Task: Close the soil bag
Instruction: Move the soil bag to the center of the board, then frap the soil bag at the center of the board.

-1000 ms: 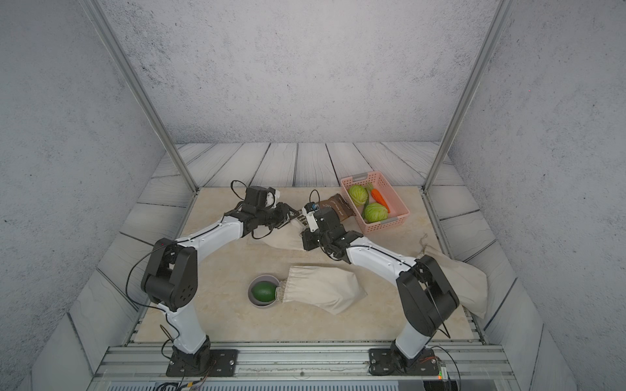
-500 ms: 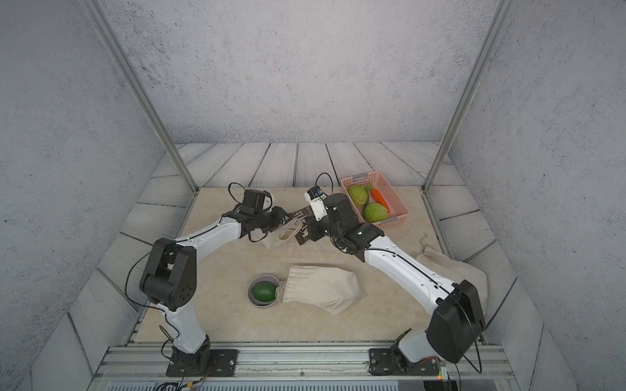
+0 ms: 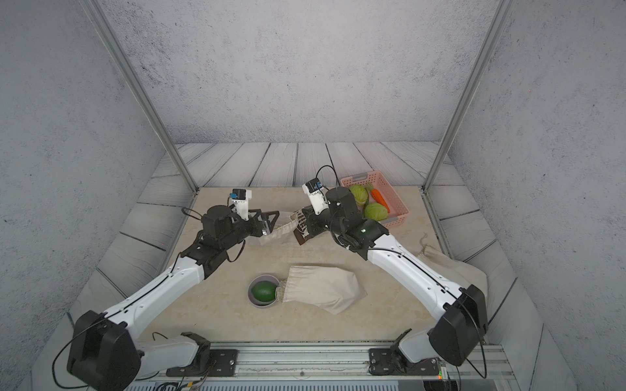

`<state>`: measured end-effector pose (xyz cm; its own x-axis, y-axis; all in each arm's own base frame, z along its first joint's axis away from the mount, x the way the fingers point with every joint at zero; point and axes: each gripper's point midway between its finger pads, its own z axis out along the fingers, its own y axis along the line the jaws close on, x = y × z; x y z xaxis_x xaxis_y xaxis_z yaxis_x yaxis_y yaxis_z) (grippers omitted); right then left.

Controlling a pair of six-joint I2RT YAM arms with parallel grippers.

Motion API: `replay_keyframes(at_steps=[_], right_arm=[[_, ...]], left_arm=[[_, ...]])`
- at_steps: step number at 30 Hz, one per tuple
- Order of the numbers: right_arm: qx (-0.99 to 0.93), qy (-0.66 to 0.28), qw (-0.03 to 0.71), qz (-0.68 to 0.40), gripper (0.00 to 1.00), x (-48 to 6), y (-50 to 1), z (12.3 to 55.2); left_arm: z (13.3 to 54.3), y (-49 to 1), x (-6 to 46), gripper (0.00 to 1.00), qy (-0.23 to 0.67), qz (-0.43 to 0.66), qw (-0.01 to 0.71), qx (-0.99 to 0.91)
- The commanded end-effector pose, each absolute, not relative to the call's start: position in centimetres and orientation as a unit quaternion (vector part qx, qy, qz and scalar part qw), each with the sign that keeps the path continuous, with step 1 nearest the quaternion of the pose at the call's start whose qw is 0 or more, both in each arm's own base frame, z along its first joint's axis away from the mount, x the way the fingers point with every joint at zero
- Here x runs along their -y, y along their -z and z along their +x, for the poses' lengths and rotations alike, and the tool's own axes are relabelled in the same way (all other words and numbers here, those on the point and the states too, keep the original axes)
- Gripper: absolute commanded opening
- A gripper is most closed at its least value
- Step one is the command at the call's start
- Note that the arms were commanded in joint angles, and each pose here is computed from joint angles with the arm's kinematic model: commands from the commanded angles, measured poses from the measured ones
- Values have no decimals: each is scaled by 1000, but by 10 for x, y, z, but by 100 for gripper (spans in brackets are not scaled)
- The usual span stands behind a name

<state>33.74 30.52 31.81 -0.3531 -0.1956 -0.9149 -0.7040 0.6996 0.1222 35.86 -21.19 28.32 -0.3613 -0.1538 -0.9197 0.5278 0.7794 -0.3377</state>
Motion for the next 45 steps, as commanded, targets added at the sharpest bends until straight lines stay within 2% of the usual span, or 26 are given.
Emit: replay_keyframes(at_steps=[1,8,12,14,20,22,27,29,37,41,45], right_arm=[[-766,-276,504,-288,0,-309,-337,335],[-763,-291,502,-284,0,-309,-339,331],[-764,-295,500,-282,0,-310,-338,330],[-763,-297,499,-283,0,-310,-339,329],[-765,-282,505,-284,0,-304,-338,328],[-765,-267,515,-279,0,-297,-339,329],[-760,-211,563,-248,0,-266,-358,331],[-755,-189,582,-237,0,-254,-367,331],[-746,-84,639,-169,0,-186,-396,332],[-744,-55,655,-119,0,-145,-407,329],[-746,-56,658,-86,0,-121,-407,325]], left_arm=[[345,-300,234,90,282,227,604,-711],[342,-295,273,86,208,318,614,-692],[353,-292,284,75,186,329,615,-692],[360,-291,289,64,177,331,617,-691],[380,-290,291,18,150,311,619,-705],[384,-279,287,11,136,304,609,-720],[389,-225,263,10,75,278,563,-775],[393,-205,241,18,29,240,541,-805],[390,-169,156,19,-151,89,485,-857],[393,-153,140,19,-197,64,451,-868],[396,-134,121,16,-206,33,422,-882]])
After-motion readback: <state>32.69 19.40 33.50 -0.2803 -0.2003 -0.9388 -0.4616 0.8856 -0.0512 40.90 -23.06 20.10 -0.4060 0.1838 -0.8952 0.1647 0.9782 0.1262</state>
